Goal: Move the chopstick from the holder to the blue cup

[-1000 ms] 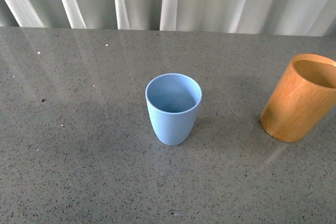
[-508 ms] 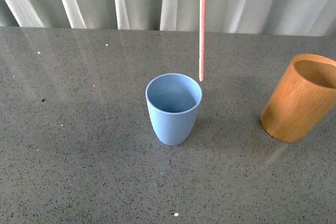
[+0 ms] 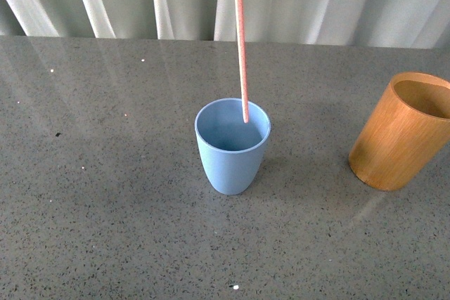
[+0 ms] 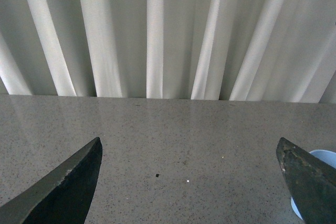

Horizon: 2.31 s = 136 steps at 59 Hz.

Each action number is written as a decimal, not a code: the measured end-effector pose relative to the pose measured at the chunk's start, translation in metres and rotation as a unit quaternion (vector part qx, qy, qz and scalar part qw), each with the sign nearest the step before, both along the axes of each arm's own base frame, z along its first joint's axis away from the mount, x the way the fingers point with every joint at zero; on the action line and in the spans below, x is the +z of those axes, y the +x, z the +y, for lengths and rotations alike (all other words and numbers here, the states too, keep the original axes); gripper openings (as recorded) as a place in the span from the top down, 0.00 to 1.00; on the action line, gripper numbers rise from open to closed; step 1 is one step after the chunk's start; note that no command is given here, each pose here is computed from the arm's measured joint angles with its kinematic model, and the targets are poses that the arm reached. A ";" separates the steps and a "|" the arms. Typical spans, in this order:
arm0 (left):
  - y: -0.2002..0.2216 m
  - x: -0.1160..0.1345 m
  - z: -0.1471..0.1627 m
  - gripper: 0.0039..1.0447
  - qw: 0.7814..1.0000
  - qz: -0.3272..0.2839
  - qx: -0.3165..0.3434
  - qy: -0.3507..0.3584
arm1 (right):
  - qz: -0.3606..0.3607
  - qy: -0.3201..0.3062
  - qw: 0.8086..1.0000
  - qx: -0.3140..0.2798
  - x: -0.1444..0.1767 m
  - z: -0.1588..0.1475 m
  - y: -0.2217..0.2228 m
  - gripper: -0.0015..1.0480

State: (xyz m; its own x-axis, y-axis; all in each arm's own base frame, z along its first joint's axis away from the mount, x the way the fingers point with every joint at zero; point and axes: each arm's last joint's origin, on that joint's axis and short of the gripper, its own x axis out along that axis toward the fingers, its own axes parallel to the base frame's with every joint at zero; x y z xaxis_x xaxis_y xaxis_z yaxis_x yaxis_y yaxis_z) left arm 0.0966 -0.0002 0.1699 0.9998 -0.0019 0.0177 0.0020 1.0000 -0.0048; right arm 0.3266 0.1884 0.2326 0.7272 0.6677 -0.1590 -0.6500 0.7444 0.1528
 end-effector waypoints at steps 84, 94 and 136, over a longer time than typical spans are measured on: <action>0.000 0.000 0.000 0.06 1.000 0.000 0.001 0.000 | -0.102 -0.053 0.931 -0.346 -0.015 -0.174 -0.105 0.36; 0.000 0.000 0.000 0.06 1.000 0.000 0.000 0.000 | -0.101 -0.052 0.930 -0.350 -0.029 -0.186 -0.127 0.63; 0.000 0.000 0.000 0.06 1.000 0.000 0.000 0.000 | -0.100 -0.050 0.929 -0.353 -0.058 -0.188 -0.185 0.99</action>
